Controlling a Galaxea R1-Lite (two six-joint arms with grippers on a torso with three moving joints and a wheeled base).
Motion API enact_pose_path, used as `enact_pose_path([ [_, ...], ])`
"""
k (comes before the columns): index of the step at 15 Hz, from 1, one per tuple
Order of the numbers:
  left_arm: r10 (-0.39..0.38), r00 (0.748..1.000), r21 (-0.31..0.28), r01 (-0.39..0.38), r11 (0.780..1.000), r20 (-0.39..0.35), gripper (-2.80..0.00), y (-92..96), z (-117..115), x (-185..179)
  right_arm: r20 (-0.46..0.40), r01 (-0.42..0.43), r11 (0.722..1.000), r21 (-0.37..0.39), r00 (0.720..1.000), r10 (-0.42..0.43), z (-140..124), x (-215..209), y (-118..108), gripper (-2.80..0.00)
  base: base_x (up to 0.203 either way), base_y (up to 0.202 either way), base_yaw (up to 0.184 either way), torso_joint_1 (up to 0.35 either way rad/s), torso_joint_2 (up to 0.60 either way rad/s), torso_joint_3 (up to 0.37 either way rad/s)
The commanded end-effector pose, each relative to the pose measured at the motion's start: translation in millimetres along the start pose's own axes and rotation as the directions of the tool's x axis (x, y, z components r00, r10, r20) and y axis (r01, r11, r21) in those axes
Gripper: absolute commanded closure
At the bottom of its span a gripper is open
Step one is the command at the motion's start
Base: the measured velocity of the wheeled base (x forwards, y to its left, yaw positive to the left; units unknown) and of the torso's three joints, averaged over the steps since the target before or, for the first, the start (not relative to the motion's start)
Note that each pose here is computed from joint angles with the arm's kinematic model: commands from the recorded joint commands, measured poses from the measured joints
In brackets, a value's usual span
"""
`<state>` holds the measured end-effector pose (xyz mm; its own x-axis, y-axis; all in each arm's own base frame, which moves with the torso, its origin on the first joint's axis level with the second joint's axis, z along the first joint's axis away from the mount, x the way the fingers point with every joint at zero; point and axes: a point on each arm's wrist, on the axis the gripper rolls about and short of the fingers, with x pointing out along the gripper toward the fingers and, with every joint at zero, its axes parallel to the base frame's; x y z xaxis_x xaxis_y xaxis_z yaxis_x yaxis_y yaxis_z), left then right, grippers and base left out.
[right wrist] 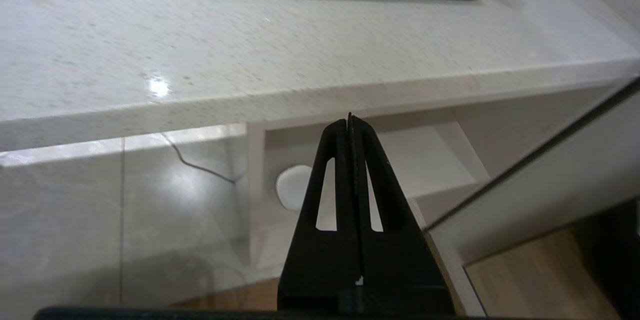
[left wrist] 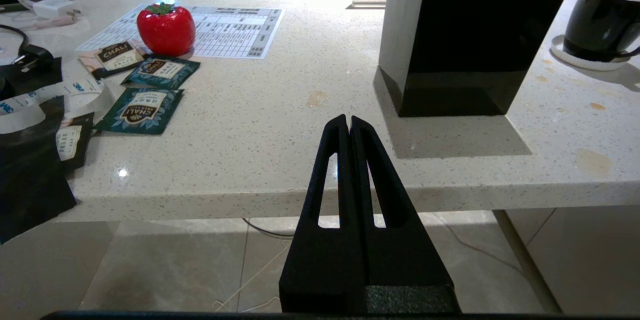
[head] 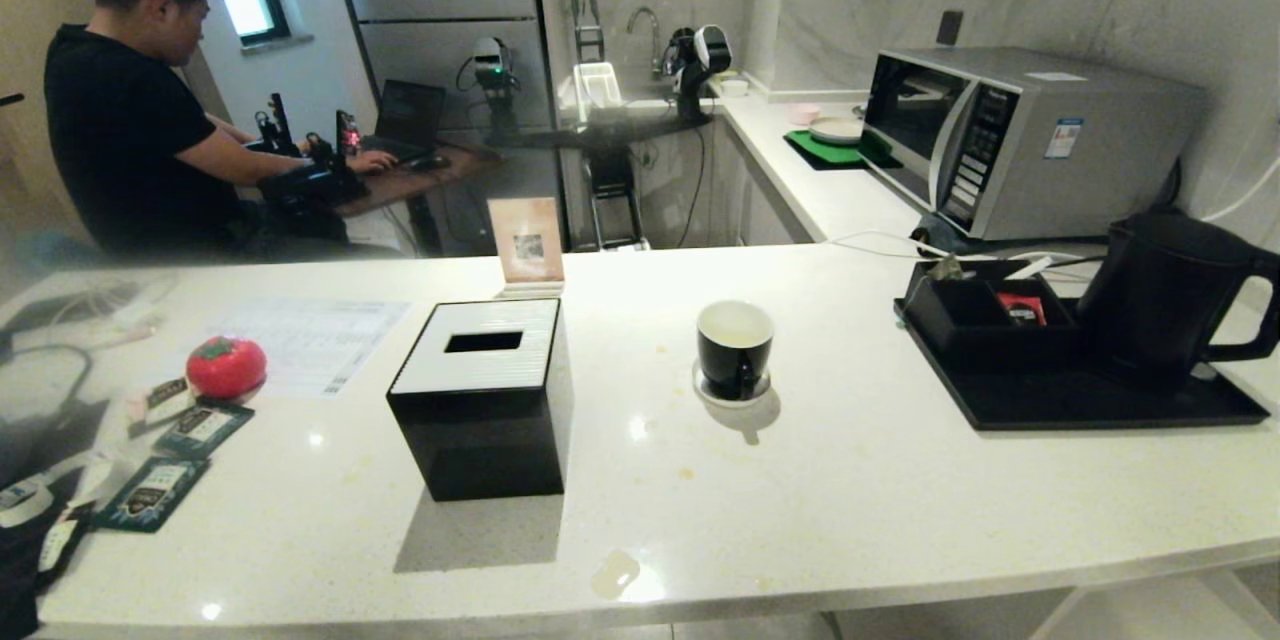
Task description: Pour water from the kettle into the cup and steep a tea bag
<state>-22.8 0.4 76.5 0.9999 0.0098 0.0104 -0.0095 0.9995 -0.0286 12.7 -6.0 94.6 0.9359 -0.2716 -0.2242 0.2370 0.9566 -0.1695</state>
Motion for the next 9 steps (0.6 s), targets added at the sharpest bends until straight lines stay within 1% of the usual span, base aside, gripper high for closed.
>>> enact_pose_path([
  [1, 0.001, 1.0, -0.001, -0.001, 1.0, -0.001, 0.0, 0.0, 0, 0, 0.023, -0.005, 1.0, 0.008, 1.0, 0.004, 0, -2, 0, 0.0, 0.0, 0.0, 0.0, 0.0, 0.0, 0.0],
  [5, 0.001, 1.0, -0.001, -0.001, 1.0, -0.001, 0.0, 0.0, 0, 0, 0.08, -0.086, 0.996, 0.011, 0.993, 0.085, -3, -8, 0, 0.0, 0.0, 0.0, 0.0, 0.0, 0.0, 0.0],
  [8, 0.001, 1.0, -0.001, -0.001, 1.0, -0.001, 0.0, 0.0, 0, 0, 0.157, -0.158, 0.987, 0.011, 0.975, 0.155, -11, -18, 0, 0.0, 0.0, 0.0, 0.0, 0.0, 0.0, 0.0],
  [9, 0.001, 1.0, -0.001, -0.001, 1.0, -0.001, 0.0, 0.0, 0, 0, 0.17, -0.177, 0.984, 0.009, 0.97, 0.173, -15, -21, 0, 0.0, 0.0, 0.0, 0.0, 0.0, 0.0, 0.0],
])
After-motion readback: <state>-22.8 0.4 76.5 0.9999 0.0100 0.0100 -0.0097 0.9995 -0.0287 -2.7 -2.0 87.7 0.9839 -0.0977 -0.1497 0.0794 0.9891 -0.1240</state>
